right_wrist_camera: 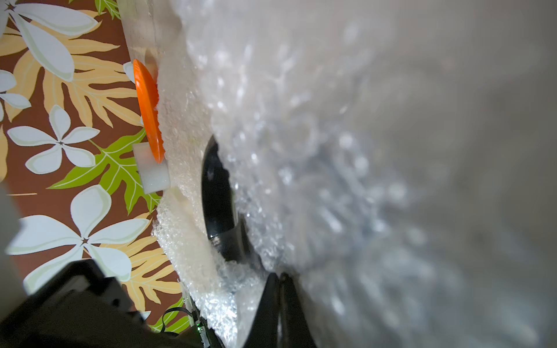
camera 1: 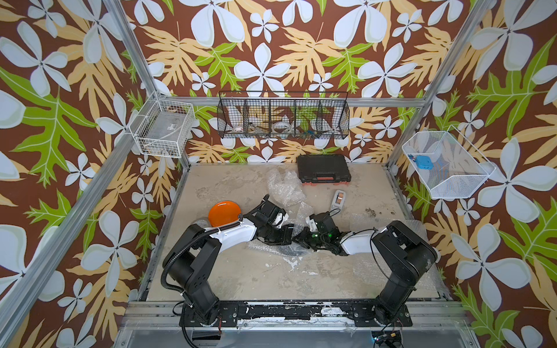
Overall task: Wrap dinner plates in bubble wrap
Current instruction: Wrap the plate in the bubble wrap.
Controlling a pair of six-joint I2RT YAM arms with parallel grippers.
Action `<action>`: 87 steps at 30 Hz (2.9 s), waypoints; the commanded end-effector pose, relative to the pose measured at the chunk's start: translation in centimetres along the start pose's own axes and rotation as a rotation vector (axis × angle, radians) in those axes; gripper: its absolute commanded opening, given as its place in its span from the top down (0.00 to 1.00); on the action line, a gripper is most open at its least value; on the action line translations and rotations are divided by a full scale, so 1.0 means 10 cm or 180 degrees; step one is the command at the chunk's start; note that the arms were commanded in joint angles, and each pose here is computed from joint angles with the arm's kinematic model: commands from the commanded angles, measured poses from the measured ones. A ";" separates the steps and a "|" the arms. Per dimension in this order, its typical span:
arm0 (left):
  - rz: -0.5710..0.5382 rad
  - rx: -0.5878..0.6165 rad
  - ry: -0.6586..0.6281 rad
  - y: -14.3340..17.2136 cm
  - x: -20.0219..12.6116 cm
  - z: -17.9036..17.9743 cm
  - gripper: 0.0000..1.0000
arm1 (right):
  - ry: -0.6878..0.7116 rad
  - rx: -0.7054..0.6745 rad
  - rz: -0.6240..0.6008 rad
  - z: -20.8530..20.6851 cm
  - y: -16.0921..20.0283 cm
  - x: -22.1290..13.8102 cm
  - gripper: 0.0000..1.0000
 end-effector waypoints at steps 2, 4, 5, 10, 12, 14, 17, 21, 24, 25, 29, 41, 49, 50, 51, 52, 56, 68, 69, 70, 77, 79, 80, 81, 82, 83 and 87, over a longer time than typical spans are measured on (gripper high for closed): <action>-0.0039 -0.0080 0.0070 0.00 0.12 0.05 0.90 | -0.0155 -0.0038 0.0064 0.14 0.03 -0.01 1.00; -0.0087 -0.0081 0.0109 -0.03 0.15 0.05 0.89 | -0.0173 -0.0046 0.0078 0.15 0.06 -0.02 1.00; -0.0115 -0.0086 0.0119 -0.05 0.16 0.05 0.89 | -0.0185 -0.0050 0.0088 0.16 0.07 -0.02 1.00; 0.0158 -0.0319 -0.0522 0.05 0.24 0.31 0.91 | -0.0082 -0.0210 0.0066 0.23 0.07 -0.08 0.92; 0.0283 -0.0374 -0.0726 0.12 0.26 0.40 0.91 | 0.0077 -0.0361 -0.0023 0.28 0.04 -0.14 0.74; 0.0367 -0.0400 -0.0807 0.19 0.28 0.45 0.92 | 0.0217 -0.0506 -0.0081 0.34 0.02 -0.22 0.64; 0.0418 -0.0425 -0.0846 0.24 0.29 0.48 0.92 | 0.0304 -0.0625 -0.0133 0.39 0.04 -0.36 0.59; 0.0465 -0.0440 -0.0852 0.29 0.31 0.51 0.93 | 0.0418 -0.0614 -0.0043 0.28 0.12 -0.45 0.59; 0.0456 -0.0440 -0.0847 0.29 0.31 0.50 0.93 | 0.0345 -0.0529 -0.0003 0.18 0.18 -0.49 0.72; 0.0454 -0.0436 -0.0833 0.28 0.31 0.49 0.93 | 0.0288 -0.0476 0.0047 0.16 0.20 -0.46 0.80; 0.0442 -0.0416 -0.0813 0.26 0.28 0.47 0.93 | 0.0084 -0.0367 0.0324 0.15 0.25 -0.24 1.00; -0.0270 -0.0109 -0.1040 -0.37 -0.51 -0.05 0.92 | 0.0348 -0.0239 0.0342 -0.13 0.19 -0.02 1.00; 0.0119 -0.0103 -0.0669 -0.15 -0.01 -0.20 0.91 | 0.0299 -0.0239 0.0337 -0.08 0.19 -0.03 1.00; 0.0150 -0.0136 -0.0699 -0.10 0.05 -0.15 0.91 | 0.0298 -0.0245 0.0325 -0.07 0.19 -0.04 1.00; 0.0179 -0.0157 -0.0757 -0.05 0.10 -0.08 0.91 | 0.0280 -0.0251 0.0315 -0.05 0.18 -0.05 1.00; 0.0212 -0.0166 -0.0814 -0.02 0.15 -0.02 0.92 | 0.0264 -0.0263 0.0318 -0.03 0.19 -0.05 1.00; 0.0370 -0.0194 -0.1050 0.12 0.31 0.19 0.92 | 0.0228 -0.0381 0.0292 0.10 0.17 -0.13 1.00; 0.0551 -0.0171 -0.1154 0.28 0.36 0.33 0.93 | 0.0272 -0.0804 -0.0331 0.33 -0.85 -0.85 0.48; 0.0555 -0.0173 -0.1147 0.29 0.36 0.33 0.93 | 0.0235 -0.0800 -0.0310 0.33 -0.94 -0.87 0.43; 0.0562 -0.0174 -0.1141 0.29 0.36 0.33 0.93 | 0.0222 -0.0798 -0.0310 0.33 -1.01 -0.86 0.39; 0.0623 -0.0125 -0.1287 0.32 0.32 0.36 0.93 | 0.0161 -0.0913 -0.0218 0.45 -1.39 -0.65 0.37; 0.0634 -0.0116 -0.1282 0.33 0.31 0.35 0.93 | 0.0174 -0.0919 -0.0231 0.46 -1.48 -0.58 0.38; 0.0641 -0.0117 -0.1276 0.33 0.31 0.35 0.93 | 0.0193 -0.0938 -0.0250 0.47 -1.53 -0.54 0.38; 0.0643 -0.0118 -0.1274 0.33 0.31 0.35 0.93 | 0.0221 -0.0942 -0.0247 0.47 -1.58 -0.50 0.41; 0.0644 -0.0118 -0.1275 0.33 0.31 0.35 0.93 | 0.0257 -0.0936 -0.0241 0.47 -1.62 -0.46 0.46; 0.0649 -0.0118 -0.1283 0.33 0.31 0.35 0.93 | 0.0307 -0.0931 -0.0260 0.46 -1.66 -0.44 0.54; 0.0634 -0.0062 -0.1288 0.31 0.27 0.33 0.93 | 0.0465 -0.0911 -0.0318 0.35 -1.64 -0.47 0.79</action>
Point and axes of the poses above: each gripper's point midway between its finger pads, its own x axis out along the fingers, its own z axis along the line the jaws close on, y = z × x, the point moved 7 cm from there along -x, back along the fingers, and after that the axes turned 15 degrees about x, right-handed, at the moved point
